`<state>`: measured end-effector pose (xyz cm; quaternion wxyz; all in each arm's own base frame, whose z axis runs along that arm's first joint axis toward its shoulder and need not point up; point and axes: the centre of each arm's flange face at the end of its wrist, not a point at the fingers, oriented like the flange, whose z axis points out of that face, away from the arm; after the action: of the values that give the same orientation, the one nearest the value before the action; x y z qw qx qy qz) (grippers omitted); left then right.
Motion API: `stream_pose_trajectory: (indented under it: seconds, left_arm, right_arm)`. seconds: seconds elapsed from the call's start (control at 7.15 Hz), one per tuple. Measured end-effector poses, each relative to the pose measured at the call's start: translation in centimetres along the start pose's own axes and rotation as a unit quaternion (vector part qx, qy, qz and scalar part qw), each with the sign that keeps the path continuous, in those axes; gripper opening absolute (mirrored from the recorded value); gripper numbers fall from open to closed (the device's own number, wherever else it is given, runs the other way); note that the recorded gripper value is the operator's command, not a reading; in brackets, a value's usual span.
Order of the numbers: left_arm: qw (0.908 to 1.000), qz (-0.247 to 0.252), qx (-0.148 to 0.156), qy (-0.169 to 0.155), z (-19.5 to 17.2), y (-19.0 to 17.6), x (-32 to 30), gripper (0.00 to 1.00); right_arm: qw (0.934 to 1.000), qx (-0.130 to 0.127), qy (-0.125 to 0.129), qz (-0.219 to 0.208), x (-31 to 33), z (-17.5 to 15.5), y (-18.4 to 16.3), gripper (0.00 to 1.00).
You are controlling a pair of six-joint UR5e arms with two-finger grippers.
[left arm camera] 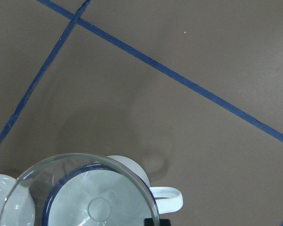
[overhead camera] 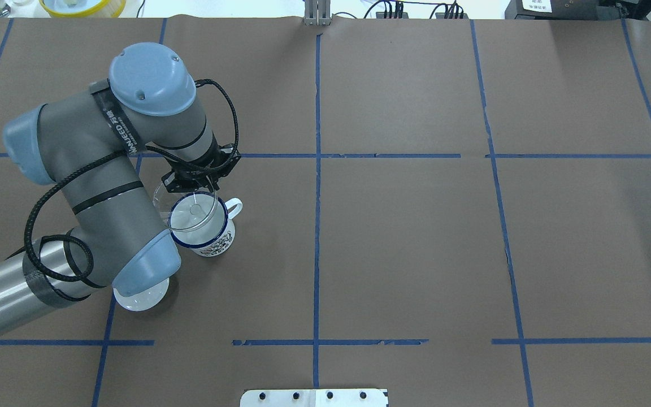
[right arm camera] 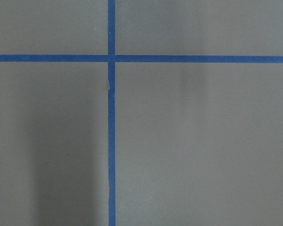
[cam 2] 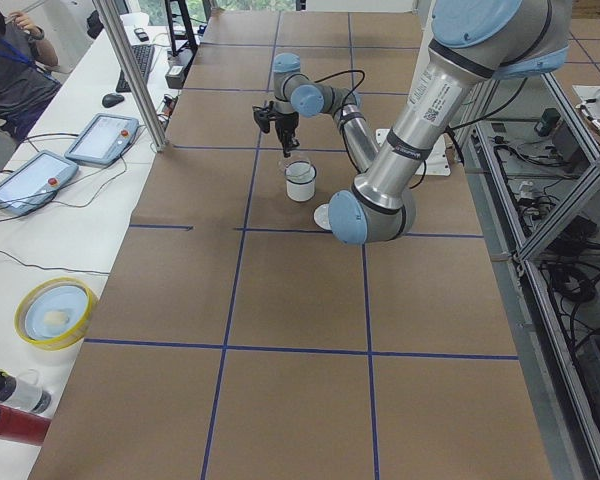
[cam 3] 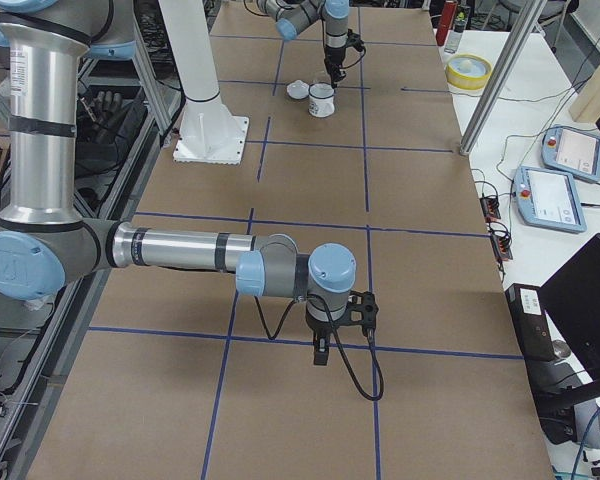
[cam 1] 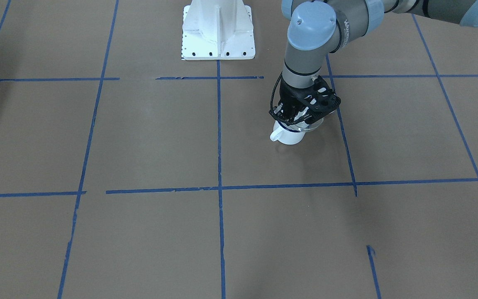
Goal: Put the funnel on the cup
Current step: 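Lower the glass funnel into the mug's mouth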
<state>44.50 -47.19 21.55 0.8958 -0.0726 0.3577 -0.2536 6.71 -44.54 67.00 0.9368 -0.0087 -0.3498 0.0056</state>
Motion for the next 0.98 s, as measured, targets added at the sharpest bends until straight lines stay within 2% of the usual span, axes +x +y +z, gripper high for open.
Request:
stream_pose_trajectory:
  seconds: [0.98]
  left_arm:
    - [0.9998, 0.015, -0.013, -0.005, 1.6, 2.1, 0.1, 0.00]
  right_arm:
    - [1.0000, 0.000, 0.000, 0.000, 0.0, 0.0, 0.0, 1.00]
